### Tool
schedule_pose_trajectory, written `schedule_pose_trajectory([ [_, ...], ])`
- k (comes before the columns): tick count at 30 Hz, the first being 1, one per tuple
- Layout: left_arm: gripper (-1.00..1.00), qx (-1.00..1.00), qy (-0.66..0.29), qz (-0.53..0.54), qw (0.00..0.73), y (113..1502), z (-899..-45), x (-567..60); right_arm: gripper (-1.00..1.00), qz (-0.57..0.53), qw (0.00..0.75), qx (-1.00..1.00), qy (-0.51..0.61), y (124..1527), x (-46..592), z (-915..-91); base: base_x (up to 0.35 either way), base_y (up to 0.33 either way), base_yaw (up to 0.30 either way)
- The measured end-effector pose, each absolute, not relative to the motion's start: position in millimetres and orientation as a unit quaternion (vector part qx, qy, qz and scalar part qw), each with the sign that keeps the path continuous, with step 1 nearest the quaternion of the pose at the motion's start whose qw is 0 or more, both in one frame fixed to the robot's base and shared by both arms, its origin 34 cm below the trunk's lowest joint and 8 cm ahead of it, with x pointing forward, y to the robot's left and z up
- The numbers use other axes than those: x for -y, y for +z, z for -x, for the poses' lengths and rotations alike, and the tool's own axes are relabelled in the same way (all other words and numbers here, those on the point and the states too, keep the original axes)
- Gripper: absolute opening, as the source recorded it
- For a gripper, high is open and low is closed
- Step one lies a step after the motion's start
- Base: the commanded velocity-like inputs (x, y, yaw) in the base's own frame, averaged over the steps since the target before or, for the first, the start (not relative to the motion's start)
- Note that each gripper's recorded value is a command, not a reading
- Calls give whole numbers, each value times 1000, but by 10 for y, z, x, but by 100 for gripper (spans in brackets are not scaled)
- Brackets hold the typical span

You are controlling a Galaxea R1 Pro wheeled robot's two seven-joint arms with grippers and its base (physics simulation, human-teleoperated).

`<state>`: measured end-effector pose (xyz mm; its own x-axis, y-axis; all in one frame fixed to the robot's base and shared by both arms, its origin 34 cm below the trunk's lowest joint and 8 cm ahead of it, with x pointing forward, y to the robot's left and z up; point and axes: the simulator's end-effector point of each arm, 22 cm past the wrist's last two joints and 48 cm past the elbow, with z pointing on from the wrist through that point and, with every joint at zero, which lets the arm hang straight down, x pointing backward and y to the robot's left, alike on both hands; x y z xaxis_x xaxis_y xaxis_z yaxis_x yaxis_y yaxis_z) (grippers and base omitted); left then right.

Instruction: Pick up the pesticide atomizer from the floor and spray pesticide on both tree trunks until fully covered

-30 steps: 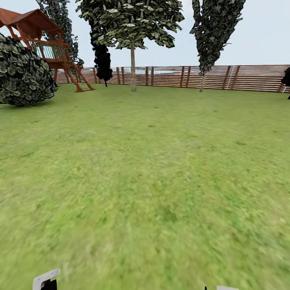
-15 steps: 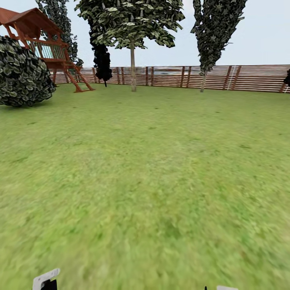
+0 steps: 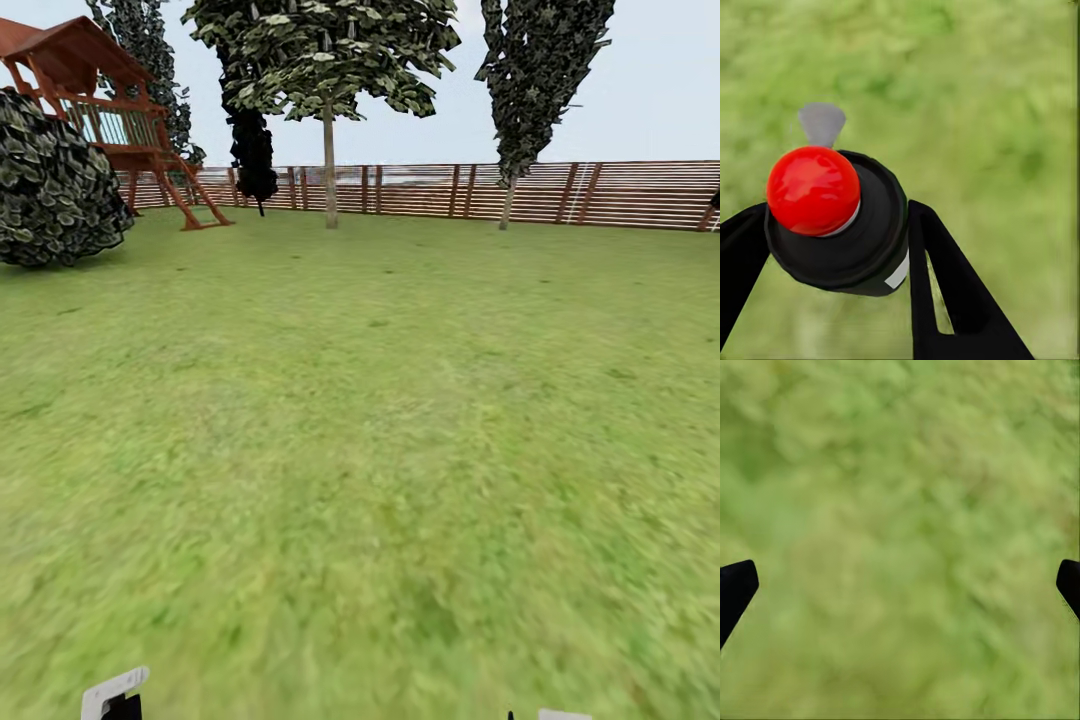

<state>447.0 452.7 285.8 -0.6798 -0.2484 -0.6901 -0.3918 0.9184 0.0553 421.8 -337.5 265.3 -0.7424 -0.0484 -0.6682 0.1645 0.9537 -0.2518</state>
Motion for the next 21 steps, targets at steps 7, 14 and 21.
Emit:
schedule_pose_trajectory([
  [7,-100,-911,99,176,359,2856,-4468,-4523,100,-32,358,-921,-149,2653,3376,-4218,338,0,0],
  [14,-100,-911,100,176,359,2858,-4469,-4529,100,-32,357,-921,-149,2653,3372,-4218,338,0,0],
  [21,-100,-911,100,176,360,2861,-4472,-4531,100,-32,358,-921,-149,2654,3374,-4219,338,0,0],
])
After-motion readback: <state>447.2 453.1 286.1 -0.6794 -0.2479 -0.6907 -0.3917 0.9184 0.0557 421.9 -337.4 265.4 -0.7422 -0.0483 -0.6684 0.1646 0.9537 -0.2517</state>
